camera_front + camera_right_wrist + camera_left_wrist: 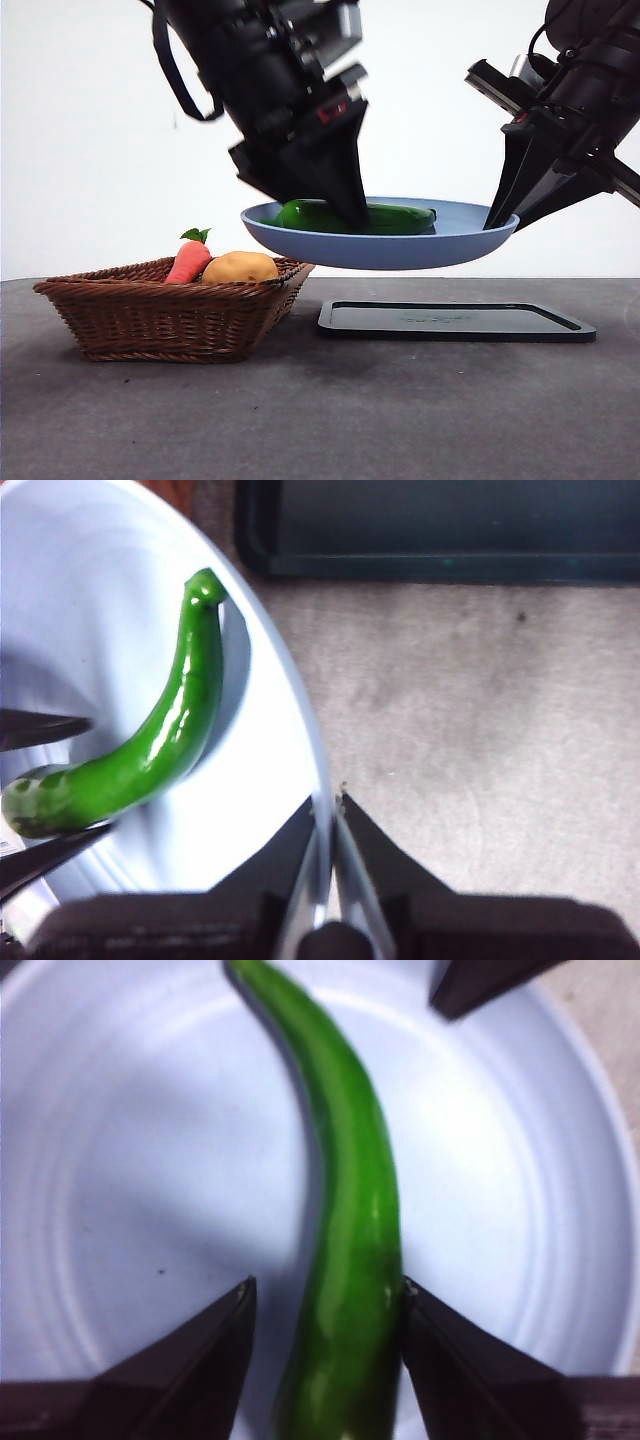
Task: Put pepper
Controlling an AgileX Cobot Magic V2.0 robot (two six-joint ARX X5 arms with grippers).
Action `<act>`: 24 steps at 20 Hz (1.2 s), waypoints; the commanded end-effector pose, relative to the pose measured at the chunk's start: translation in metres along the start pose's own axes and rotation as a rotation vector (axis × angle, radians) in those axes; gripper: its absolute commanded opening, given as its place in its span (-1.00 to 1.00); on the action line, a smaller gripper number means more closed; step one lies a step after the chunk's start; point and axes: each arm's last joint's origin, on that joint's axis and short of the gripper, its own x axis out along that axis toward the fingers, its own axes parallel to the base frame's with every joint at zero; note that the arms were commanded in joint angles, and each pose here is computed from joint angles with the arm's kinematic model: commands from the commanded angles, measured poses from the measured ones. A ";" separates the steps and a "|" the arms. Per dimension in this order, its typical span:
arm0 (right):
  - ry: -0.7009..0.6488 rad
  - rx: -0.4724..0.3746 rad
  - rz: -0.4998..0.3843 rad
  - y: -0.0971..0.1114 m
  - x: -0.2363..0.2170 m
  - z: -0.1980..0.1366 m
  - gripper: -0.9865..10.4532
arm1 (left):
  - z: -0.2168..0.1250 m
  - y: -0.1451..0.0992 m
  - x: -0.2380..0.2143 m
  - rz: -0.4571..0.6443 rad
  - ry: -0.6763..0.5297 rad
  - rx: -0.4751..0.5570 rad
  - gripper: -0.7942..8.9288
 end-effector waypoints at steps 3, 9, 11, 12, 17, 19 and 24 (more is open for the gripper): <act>-0.021 0.018 0.012 0.000 -0.002 0.007 -0.82 | 0.017 -0.008 -0.039 0.022 -0.116 0.024 -0.30; -0.144 0.134 0.004 -0.021 -0.019 0.025 -0.82 | 0.021 -0.020 -0.108 0.058 -0.293 0.050 -0.30; -0.177 0.183 -0.004 -0.030 -0.026 0.037 -0.82 | 0.020 -0.024 -0.129 0.069 -0.346 0.060 -0.30; -0.191 0.203 -0.008 -0.034 -0.028 0.043 -0.82 | 0.019 -0.026 -0.136 0.073 -0.367 0.064 -0.30; -0.191 0.259 -0.024 -0.053 -0.016 0.081 -0.82 | 0.013 -0.033 -0.169 0.083 -0.451 0.054 -0.30; -0.170 0.279 -0.033 -0.064 -0.002 0.093 -0.82 | 0.012 -0.034 -0.173 0.082 -0.464 0.040 -0.30; -0.128 0.318 -0.050 -0.093 0.037 0.111 -0.82 | 0.009 -0.035 -0.176 0.080 -0.455 0.038 -0.30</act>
